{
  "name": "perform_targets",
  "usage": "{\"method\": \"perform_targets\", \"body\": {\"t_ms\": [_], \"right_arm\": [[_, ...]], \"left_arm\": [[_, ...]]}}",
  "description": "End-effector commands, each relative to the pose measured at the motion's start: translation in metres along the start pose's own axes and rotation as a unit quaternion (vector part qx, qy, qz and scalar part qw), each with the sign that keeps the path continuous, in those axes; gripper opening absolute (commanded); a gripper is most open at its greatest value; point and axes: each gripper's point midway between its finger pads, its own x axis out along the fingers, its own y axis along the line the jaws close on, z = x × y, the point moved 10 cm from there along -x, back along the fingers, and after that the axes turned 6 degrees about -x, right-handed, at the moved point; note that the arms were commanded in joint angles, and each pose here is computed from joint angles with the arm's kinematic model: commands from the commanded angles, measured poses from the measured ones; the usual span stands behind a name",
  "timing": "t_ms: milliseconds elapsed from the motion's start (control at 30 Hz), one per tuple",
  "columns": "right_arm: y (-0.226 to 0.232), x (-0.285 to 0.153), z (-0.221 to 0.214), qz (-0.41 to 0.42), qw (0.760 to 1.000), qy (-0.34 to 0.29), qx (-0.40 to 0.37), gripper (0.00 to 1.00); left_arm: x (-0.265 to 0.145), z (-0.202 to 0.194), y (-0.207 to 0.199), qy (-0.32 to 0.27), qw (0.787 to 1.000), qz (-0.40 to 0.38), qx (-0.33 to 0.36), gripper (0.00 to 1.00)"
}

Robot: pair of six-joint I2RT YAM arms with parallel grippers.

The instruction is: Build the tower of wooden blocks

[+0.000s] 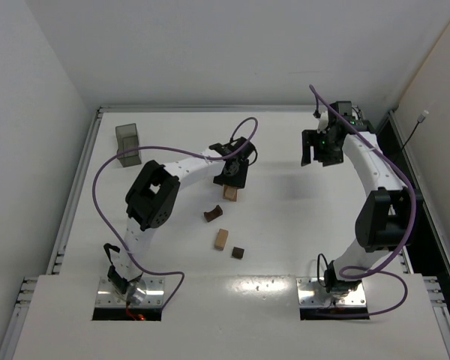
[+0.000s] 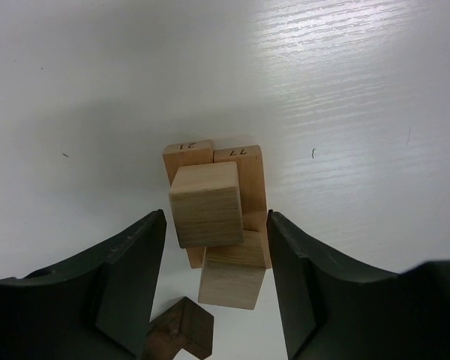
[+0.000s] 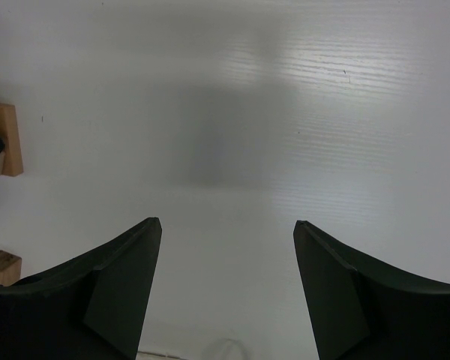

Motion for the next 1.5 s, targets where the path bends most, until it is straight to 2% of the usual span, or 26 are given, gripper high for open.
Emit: {"method": "perform_targets", "body": {"t_ms": [0,233,533,633,700,800,1033,1333,1467], "right_arm": [[-0.001,0.002,0.001,0.007,1.000,-0.008,0.000,0.69],[0.002,0.000,0.002,0.009,1.000,-0.013,-0.004,0.69],[0.002,0.000,0.002,0.004,1.000,-0.012,-0.004,0.69],[0.002,0.000,0.002,0.004,1.000,-0.012,-0.004,0.69],[0.002,0.000,0.002,0.004,1.000,-0.012,-0.004,0.69],[0.002,0.000,0.002,0.004,1.000,-0.012,-0.004,0.69],[0.002,0.000,0.002,0.004,1.000,-0.012,-0.004,0.69],[0.003,-0.001,0.001,0.009,1.000,-0.017,-0.005,0.69],[0.003,-0.001,0.001,0.009,1.000,-0.017,-0.005,0.69]], "left_arm": [[-0.007,0.007,0.000,-0.014,1.000,-0.013,-0.010,0.53],[-0.029,0.007,-0.004,-0.027,0.999,-0.028,-0.005,0.55],[-0.030,-0.007,0.000,-0.015,0.999,-0.028,-0.004,0.55],[-0.030,-0.007,-0.001,-0.011,0.999,-0.033,-0.004,0.50],[-0.028,-0.006,-0.004,-0.011,0.999,-0.039,-0.004,0.42],[-0.026,-0.005,-0.006,-0.008,0.999,-0.043,-0.004,0.35],[-0.025,-0.002,-0.008,-0.011,0.999,-0.046,-0.005,0.35],[-0.023,0.003,-0.012,-0.016,0.999,-0.049,-0.002,0.25],[-0.025,0.006,-0.013,-0.023,0.999,-0.048,-0.003,0.25]]}}
